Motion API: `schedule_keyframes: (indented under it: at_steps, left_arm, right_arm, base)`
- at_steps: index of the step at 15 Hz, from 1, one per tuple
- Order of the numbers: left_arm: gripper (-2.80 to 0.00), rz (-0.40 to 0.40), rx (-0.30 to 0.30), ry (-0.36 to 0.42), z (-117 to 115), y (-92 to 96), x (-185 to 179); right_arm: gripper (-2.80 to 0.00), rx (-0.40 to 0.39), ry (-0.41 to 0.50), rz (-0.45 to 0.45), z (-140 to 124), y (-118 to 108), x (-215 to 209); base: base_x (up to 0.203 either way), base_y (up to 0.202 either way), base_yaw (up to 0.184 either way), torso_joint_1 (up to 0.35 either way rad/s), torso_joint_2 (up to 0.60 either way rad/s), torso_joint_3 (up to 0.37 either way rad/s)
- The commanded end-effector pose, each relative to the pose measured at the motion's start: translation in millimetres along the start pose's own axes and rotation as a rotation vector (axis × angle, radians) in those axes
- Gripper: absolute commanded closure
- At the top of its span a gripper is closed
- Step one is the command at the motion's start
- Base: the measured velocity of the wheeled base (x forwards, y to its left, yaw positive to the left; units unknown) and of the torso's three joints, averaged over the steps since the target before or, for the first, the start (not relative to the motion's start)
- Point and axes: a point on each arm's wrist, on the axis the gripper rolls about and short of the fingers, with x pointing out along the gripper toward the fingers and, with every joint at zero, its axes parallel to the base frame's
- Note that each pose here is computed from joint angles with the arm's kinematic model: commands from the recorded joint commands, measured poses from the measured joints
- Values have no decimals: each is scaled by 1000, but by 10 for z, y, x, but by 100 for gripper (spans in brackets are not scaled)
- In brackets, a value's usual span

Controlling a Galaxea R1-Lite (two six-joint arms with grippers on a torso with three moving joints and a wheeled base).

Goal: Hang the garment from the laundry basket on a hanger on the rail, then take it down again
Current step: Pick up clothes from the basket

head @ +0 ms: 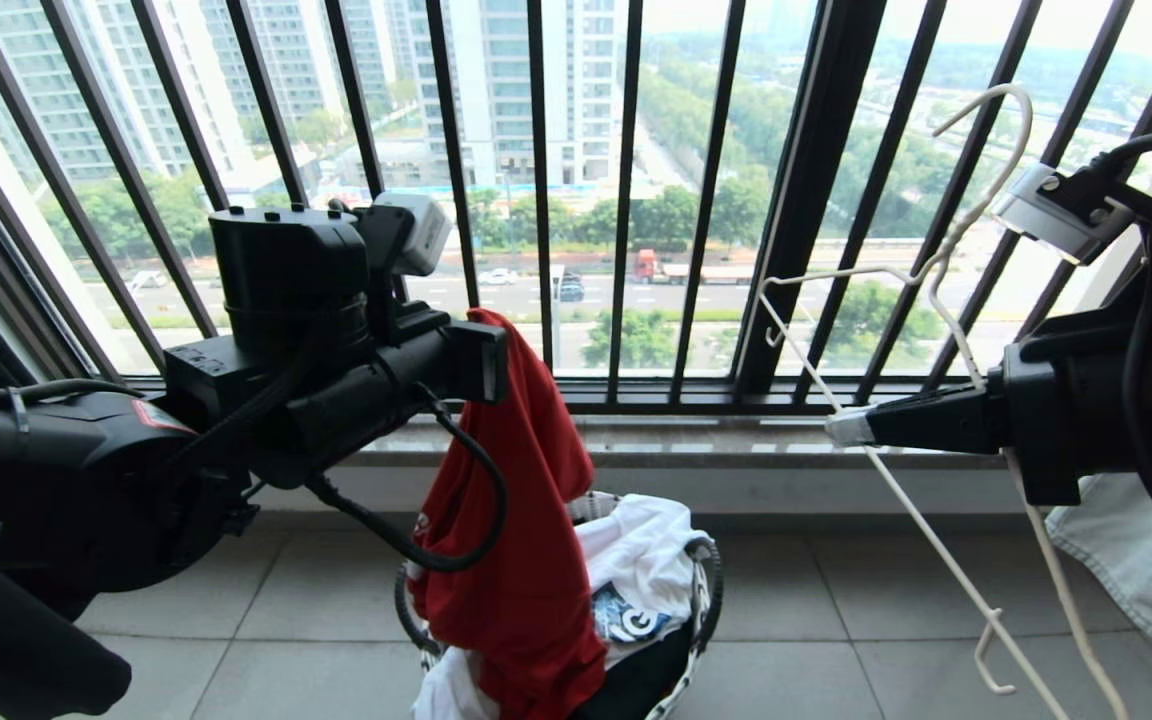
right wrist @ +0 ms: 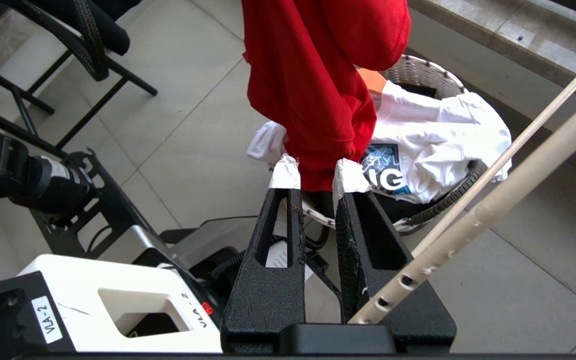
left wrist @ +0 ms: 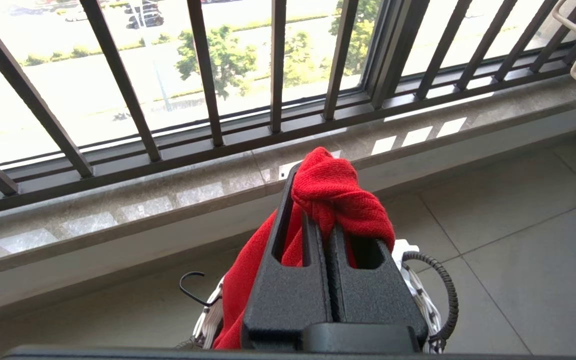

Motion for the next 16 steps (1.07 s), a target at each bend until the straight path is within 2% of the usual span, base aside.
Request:
schedule_keyframes:
  at_steps: [1,11,15,16]
  left_arm:
    - [0,0,3,8,-30,-6,24]
    - [0,1,-2,14,-66,2,15]
    - [0,-7,-22,-122,-27,-6,57]
    - [0,-4,-26,-137,9,-9,68]
  right_arm:
    - [0,0,2,4,-2,3,0]
    - [0,1,3,4,-5,3,2]
    - [0,0,6,7,-7,2,12]
    - [0,0,11,13,-10,11,27]
  base:
    - [0,0,0,-7,2,203]
    - [0,0,0,3,1,169]
    - [0,0,0,1,-1,7]
    - [0,0,0,0,0,0]
